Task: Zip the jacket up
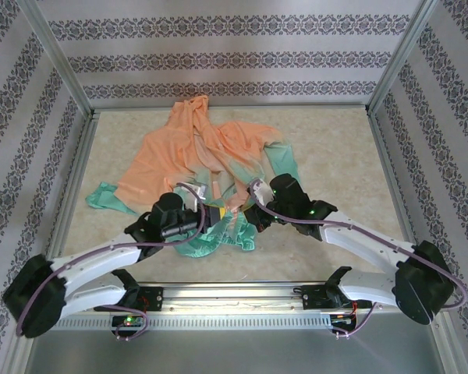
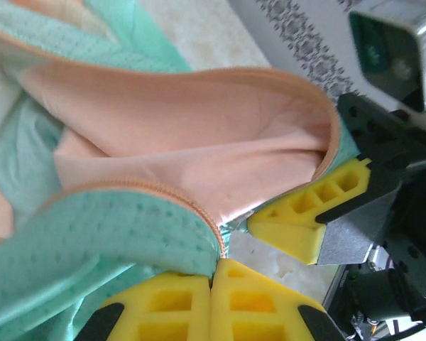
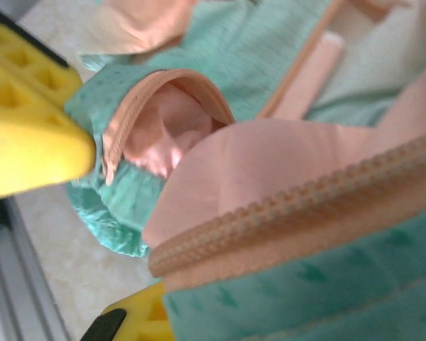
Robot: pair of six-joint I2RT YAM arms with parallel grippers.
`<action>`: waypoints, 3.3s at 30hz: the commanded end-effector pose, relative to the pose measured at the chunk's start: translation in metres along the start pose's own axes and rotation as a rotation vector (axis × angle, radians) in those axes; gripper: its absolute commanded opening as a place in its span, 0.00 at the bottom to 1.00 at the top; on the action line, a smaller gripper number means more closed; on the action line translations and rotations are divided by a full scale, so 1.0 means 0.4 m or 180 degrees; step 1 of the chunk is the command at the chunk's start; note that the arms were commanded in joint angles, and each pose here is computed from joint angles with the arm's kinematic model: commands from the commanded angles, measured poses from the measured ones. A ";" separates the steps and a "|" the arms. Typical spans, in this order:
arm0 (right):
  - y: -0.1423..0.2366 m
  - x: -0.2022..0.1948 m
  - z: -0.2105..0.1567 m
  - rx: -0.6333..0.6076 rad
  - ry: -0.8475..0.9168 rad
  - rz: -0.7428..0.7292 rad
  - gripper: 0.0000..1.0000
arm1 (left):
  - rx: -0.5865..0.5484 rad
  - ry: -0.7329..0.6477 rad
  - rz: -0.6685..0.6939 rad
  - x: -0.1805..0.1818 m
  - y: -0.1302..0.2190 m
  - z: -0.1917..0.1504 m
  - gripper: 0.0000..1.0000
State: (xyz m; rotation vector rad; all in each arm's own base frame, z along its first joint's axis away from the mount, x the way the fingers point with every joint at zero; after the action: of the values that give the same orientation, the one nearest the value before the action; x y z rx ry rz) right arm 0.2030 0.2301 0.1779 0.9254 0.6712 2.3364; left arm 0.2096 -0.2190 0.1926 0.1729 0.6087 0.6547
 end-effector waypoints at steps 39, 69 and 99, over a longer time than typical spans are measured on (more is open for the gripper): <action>0.071 0.191 0.092 0.0019 0.0908 0.1418 0.00 | -0.0742 -0.0928 -0.0927 -0.109 0.117 0.105 0.00; 0.078 0.202 0.067 0.0017 0.1226 0.1576 0.00 | -0.0722 -0.1168 -0.0692 -0.088 0.127 0.082 0.00; 0.051 0.184 0.092 -0.0077 0.1279 0.1524 0.00 | -0.0952 -0.1175 -0.0991 -0.115 0.145 0.071 0.00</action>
State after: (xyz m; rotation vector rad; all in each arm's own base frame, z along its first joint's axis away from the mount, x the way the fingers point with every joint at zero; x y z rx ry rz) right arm 0.1763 0.2669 0.2390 0.6927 0.6751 2.9536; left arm 0.1735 -0.2004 0.2447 -0.0207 0.2079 0.4277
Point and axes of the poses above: each hand's point on the last joint's axis, 136 mm out from that joint toward the fingers, its own y axis back along the fingers, its own x axis along the line the jaws close on, z = x × y, the point moved 5 cm from there along y, back along the fingers, and after that the axes turned 9 degrees about -y, right-handed, at the moved point
